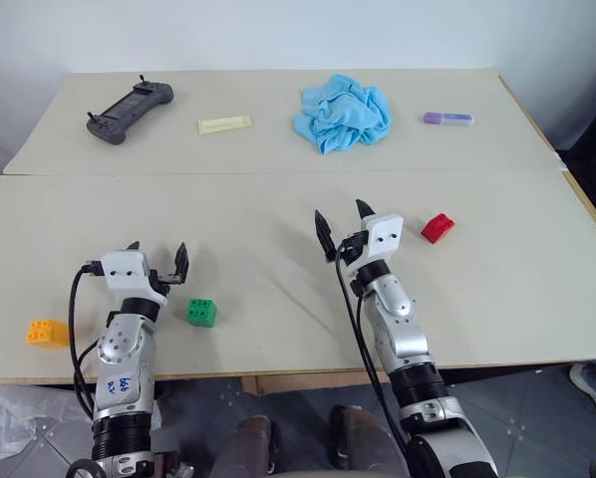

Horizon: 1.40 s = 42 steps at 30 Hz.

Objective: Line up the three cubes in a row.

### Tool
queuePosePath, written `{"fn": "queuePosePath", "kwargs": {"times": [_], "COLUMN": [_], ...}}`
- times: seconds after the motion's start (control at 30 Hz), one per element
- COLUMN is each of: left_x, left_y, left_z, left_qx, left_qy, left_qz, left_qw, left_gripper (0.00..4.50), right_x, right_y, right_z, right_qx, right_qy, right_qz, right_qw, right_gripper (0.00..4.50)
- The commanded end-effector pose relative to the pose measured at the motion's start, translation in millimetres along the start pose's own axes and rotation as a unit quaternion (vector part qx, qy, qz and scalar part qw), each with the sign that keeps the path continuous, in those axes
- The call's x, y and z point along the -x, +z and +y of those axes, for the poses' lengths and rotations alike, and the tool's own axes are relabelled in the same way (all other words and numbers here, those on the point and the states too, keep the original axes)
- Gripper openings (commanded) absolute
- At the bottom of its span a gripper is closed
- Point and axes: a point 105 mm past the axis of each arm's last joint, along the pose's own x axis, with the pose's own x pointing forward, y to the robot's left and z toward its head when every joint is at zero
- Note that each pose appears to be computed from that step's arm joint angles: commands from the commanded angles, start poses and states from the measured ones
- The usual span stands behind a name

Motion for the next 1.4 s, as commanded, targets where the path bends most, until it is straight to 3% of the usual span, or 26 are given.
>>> {"fn": "queuePosePath", "kwargs": {"times": [0.03,0.3,0.4,0.5,0.6,0.8,0.97,1.07,1.27,1.4], "left_x": [3,10,13,21,35,53,53,53,52,50], "left_y": [12,34,53,76,85,77,78,79,82,85], "left_z": [4,-4,-15,-43,-54,-70,-89,-95,-110,-110], "left_qx": [0.001,0.019,0.013,-0.035,-0.057,-0.097,-0.087,-0.08,-0.077,-0.078], "left_qy": [0.012,-0.049,-0.122,-0.296,-0.423,-0.532,-0.55,-0.551,-0.562,-0.556], "left_qz": [-0.026,-0.073,-0.095,-0.1,-0.076,-0.036,-0.043,-0.048,-0.05,-0.052], "left_qw": [1.0,0.996,0.988,0.949,0.901,0.84,0.829,0.829,0.822,0.826], "left_gripper": [4.48,4.48,4.48,4.48,4.48,4.48,4.48,4.48,4.48,4.48], "right_x": [-1,2,13,35,62,111,144,138,83,66], "right_y": [9,20,54,90,103,96,65,62,58,48], "right_z": [-2,-2,7,-19,-50,-126,-159,-159,-170,-175], "right_qx": [-0.001,0.004,0.016,0.038,0.091,0.147,0.105,0.098,0.113,0.095], "right_qy": [-0.004,0.009,0.085,0.097,0.089,-0.019,-0.051,-0.041,0.006,0.021], "right_qz": [-0.02,-0.037,-0.09,-0.099,-0.065,0.025,0.124,0.139,0.177,0.207], "right_qw": [1.0,0.999,0.992,0.99,0.99,0.989,0.985,0.985,0.978,0.974], "right_gripper": [4.5,4.5,4.5,4.5,4.5,4.5,4.5,4.5,4.5,4.5]}}
